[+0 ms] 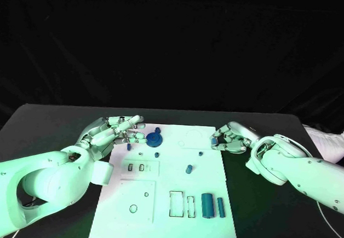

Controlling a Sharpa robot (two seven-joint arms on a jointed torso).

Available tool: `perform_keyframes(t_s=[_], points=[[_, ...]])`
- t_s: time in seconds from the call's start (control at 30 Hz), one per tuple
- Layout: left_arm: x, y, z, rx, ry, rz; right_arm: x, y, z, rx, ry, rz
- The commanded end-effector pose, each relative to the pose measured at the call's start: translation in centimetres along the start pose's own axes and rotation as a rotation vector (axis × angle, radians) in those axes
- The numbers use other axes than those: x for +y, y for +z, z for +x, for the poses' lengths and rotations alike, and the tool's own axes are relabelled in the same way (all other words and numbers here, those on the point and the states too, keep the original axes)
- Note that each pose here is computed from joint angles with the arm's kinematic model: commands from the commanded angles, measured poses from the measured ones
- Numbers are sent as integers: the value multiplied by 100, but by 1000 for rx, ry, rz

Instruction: Assemble the parts on the task board

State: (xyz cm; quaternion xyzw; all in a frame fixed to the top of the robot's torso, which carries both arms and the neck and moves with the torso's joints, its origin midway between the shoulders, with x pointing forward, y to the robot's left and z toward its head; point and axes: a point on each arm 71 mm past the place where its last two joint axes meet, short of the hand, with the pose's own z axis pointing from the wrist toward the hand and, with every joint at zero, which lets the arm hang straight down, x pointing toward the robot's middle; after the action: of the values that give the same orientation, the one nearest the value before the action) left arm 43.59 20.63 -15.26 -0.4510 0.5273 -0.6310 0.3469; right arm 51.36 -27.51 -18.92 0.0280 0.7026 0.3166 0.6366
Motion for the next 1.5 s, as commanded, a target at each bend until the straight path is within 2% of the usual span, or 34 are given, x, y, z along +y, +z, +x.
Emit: perform_keyframes(t_s=[0.03, 0.27, 0.53, 0.73, 1.0, 1.27, 1.5], points=[[-4, -2, 20, 20, -10, 3, 31, 2, -8, -32, 6, -8], [-7, -4, -4, 15, -7, 4, 254, 2, 4, -58, 49, -39], [-6, 16, -94, -6, 0, 8, 750, 81, 122, -35, 73, -96], [-3, 42, -192, -28, 8, 13, 1229, 189, 392, 32, 45, -132], [-4, 62, -292, -53, 18, 19, 1668, 293, 770, 113, -38, -164], [-6, 65, -315, -59, 21, 21, 1899, 322, 995, 133, -116, -176], [-3, 69, -300, -55, 19, 20, 1967, 321, 1103, 170, -159, -172]])
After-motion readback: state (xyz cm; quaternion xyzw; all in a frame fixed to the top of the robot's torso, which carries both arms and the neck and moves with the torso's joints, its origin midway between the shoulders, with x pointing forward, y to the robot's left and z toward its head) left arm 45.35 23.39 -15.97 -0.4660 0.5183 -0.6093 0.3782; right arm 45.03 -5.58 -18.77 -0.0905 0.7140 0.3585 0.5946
